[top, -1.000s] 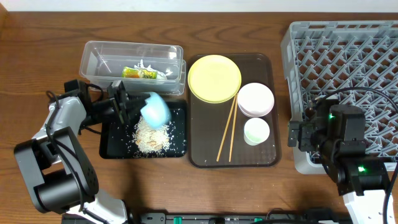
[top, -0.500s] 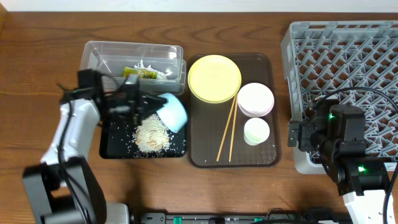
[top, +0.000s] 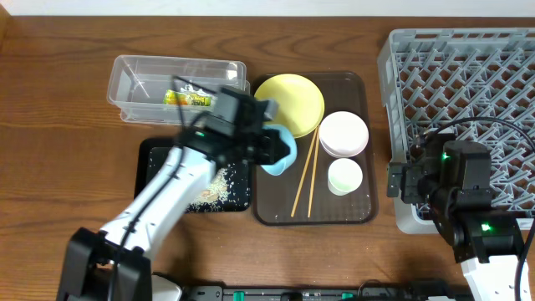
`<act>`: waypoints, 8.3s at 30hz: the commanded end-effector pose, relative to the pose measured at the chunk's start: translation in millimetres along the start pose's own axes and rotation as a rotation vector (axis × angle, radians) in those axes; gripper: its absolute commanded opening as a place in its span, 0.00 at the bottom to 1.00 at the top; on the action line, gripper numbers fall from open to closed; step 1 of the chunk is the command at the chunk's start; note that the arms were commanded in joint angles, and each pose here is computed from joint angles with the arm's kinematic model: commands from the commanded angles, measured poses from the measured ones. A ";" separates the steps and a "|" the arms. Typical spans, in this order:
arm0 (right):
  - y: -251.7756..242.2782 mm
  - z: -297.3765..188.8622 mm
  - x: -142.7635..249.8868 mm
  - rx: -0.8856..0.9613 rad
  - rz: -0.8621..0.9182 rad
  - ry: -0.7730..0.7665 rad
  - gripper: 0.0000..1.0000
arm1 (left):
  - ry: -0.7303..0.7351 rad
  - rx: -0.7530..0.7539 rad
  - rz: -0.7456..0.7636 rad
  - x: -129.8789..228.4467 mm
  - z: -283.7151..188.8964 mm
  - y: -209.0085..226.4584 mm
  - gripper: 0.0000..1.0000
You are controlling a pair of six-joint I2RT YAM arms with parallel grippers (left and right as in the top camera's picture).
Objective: Sort waste into correct bins and load items into the dishwasher rack
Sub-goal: 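Return the empty blue bowl to the brown tray with the left gripper, then lift the pale green cup with left gripper and hand it to right gripper, then carry the cup right and place it in the dish rack, then reach right gripper to the pink bowl and grasp its rim, then place the pink bowl upright in the dish rack's back row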
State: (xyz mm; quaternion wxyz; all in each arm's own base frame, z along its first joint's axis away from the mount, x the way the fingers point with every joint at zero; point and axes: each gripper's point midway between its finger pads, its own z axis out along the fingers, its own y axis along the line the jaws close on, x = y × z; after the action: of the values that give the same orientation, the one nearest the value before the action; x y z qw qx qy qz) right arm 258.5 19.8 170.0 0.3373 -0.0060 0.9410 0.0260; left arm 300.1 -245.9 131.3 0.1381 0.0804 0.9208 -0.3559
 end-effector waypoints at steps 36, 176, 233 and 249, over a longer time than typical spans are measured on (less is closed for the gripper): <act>2.8 -4.7 -7.7 -0.009 0.007 -0.020 0.99 | -0.172 -0.127 0.366 2.0 23.6 -68.6 0.55; -160.4 34.9 20.9 0.325 0.584 0.379 0.99 | -0.250 -0.446 -0.066 -16.3 -125.6 83.8 0.64; -2.3 83.4 -140.2 0.307 0.009 -0.081 0.01 | -0.218 -0.765 -0.270 18.1 -150.1 136.9 0.65; -86.1 31.7 -253.8 0.864 -0.360 -0.393 0.00 | -0.231 -0.761 -0.266 14.7 -149.8 136.5 0.69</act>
State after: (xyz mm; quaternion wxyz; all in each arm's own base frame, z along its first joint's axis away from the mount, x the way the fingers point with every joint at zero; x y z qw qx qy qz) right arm 471.6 -43.1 308.8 0.5323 0.0264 0.7774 -0.3342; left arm 289.8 -46.9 149.2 0.2156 -0.1290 0.9677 -0.0197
